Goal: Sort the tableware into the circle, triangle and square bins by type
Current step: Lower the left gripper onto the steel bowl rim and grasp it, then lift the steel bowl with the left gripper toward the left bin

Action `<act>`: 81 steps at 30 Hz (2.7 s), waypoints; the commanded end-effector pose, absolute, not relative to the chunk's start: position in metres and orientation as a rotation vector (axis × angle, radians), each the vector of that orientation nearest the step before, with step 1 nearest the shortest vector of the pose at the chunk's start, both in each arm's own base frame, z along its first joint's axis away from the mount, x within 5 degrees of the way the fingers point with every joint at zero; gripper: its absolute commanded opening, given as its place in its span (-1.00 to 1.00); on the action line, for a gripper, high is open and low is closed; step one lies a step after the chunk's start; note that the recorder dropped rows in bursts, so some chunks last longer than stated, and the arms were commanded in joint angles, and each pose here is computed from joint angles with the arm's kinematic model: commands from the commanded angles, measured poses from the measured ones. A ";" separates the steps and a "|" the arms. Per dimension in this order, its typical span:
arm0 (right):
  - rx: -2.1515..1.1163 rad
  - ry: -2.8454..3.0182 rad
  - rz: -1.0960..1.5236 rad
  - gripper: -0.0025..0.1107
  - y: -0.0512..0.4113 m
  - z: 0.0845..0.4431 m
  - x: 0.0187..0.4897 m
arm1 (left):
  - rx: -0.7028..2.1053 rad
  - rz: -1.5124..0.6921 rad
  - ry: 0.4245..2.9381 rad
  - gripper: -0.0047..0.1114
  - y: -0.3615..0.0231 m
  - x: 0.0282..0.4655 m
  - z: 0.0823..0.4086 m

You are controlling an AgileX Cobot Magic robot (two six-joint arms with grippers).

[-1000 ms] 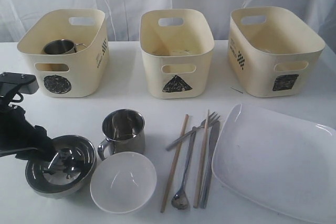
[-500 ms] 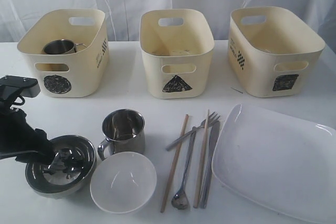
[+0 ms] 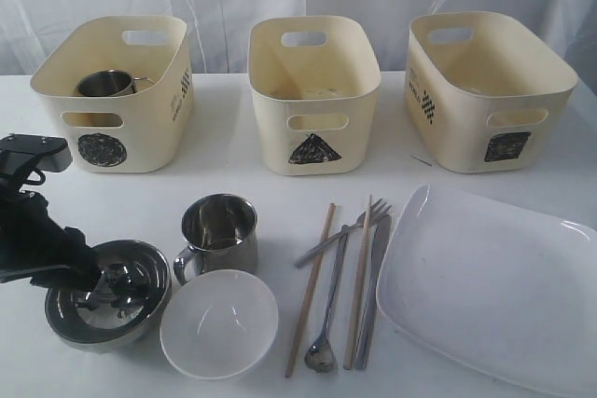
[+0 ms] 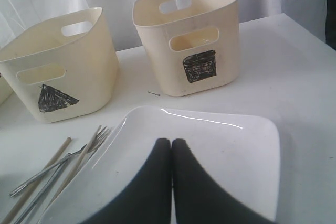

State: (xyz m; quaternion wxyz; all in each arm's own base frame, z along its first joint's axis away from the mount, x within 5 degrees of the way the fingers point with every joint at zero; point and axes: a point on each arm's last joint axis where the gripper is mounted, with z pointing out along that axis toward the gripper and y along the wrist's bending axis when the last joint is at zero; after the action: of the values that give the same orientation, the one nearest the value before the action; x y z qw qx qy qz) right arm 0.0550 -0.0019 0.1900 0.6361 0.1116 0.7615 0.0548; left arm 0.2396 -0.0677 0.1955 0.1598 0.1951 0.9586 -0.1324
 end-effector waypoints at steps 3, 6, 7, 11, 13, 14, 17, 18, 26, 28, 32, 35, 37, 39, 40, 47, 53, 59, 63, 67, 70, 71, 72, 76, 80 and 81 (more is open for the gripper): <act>0.252 1.733 0.125 -0.96 -0.002 0.189 0.055 | 0.563 -0.402 2.771 0.10 -0.071 0.239 0.188; 0.252 1.733 0.125 -0.96 -0.002 0.189 0.055 | 0.564 -0.401 2.780 0.10 -0.071 0.240 0.185; 0.252 1.733 0.125 -0.96 -0.002 0.189 0.055 | 0.564 -0.402 2.785 0.10 -0.071 0.240 0.184; 0.252 1.733 0.125 -0.96 -0.002 0.189 0.055 | 0.563 -0.402 2.795 0.10 -0.071 0.241 0.181; 0.252 1.733 0.125 -0.96 -0.002 0.189 0.055 | 0.563 -0.402 2.797 0.10 -0.071 0.241 0.181; 0.252 1.733 0.125 -0.96 -0.002 0.189 0.055 | 0.563 -0.403 2.799 0.10 -0.071 0.241 0.180; 0.252 1.733 0.125 -0.96 -0.002 0.189 0.055 | 0.563 -0.404 2.806 0.10 -0.071 0.242 0.178; 0.252 1.733 0.125 -0.96 -0.002 0.189 0.055 | 0.563 -0.404 2.808 0.10 -0.071 0.242 0.178; 0.252 1.733 0.125 -0.96 -0.002 0.189 0.055 | 0.563 -0.406 2.823 0.10 -0.071 0.242 0.174; 0.252 1.733 0.125 -0.96 -0.002 0.189 0.055 | 0.563 -0.406 2.823 0.10 -0.071 0.242 0.174; 0.252 1.733 0.125 -0.96 -0.002 0.189 0.055 | 0.559 -0.401 2.816 -0.26 -0.071 0.243 0.174; 0.252 1.733 0.125 -0.96 -0.002 0.189 0.055 | 0.577 -0.392 2.803 -0.62 -0.071 0.244 0.174; 0.252 1.733 0.125 -0.96 -0.002 0.189 0.055 | 0.609 -0.387 2.793 -0.82 -0.071 0.244 0.175; 0.252 1.733 0.125 -0.96 -0.002 0.189 0.055 | 0.645 -0.370 2.782 -0.92 -0.070 0.244 0.176; 0.252 1.733 0.125 -0.96 -0.002 0.189 0.055 | 0.658 -0.358 2.782 -0.92 -0.069 0.244 0.176; 0.252 1.733 0.125 -0.96 -0.002 0.189 0.055 | 0.713 -0.354 2.800 -0.92 -0.068 0.238 0.180; 0.252 1.733 0.125 -0.96 -0.002 0.189 0.055 | 0.705 -0.330 2.655 -0.92 -0.068 0.243 0.221; 0.277 1.729 0.146 -0.96 -0.002 0.189 0.055 | 0.661 -0.307 2.466 -0.92 -0.070 0.249 0.278; 0.277 1.729 0.146 -0.96 -0.002 0.189 0.055 | 0.628 -0.295 2.351 -0.92 -0.071 0.252 0.314; 0.277 1.729 0.146 -0.96 -0.002 0.189 0.055 | 0.625 -0.266 2.274 -0.92 -0.070 0.257 0.336; 0.277 1.729 0.146 -0.96 -0.002 0.189 0.055 | 0.607 -0.246 2.210 -0.92 -0.070 0.262 0.350; 0.277 1.729 0.146 -0.96 -0.002 0.189 0.055 | 0.602 -0.242 2.191 -0.92 -0.070 0.263 0.355; 0.277 1.729 0.146 -0.96 -0.002 0.189 0.055 | 0.600 -0.240 2.181 -0.92 -0.071 0.265 0.357; 0.277 1.729 0.146 -0.96 -0.002 0.189 0.055 | 0.610 -0.208 2.154 -0.92 -0.071 0.276 0.367; 0.277 1.729 0.146 -0.96 -0.002 0.189 0.055 | 0.597 -0.211 2.162 -0.92 -0.074 0.291 0.370; 0.277 1.729 0.146 -0.96 -0.002 0.189 0.055 | 0.598 -0.213 2.164 -0.92 -0.075 0.295 0.371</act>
State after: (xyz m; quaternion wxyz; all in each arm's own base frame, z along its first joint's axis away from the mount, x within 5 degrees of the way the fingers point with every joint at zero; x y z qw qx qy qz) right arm 0.0550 -0.0019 0.1900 0.6353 0.1216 0.7600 0.0632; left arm 0.2865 -0.0713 0.3664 0.4280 0.2460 0.8662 -0.0772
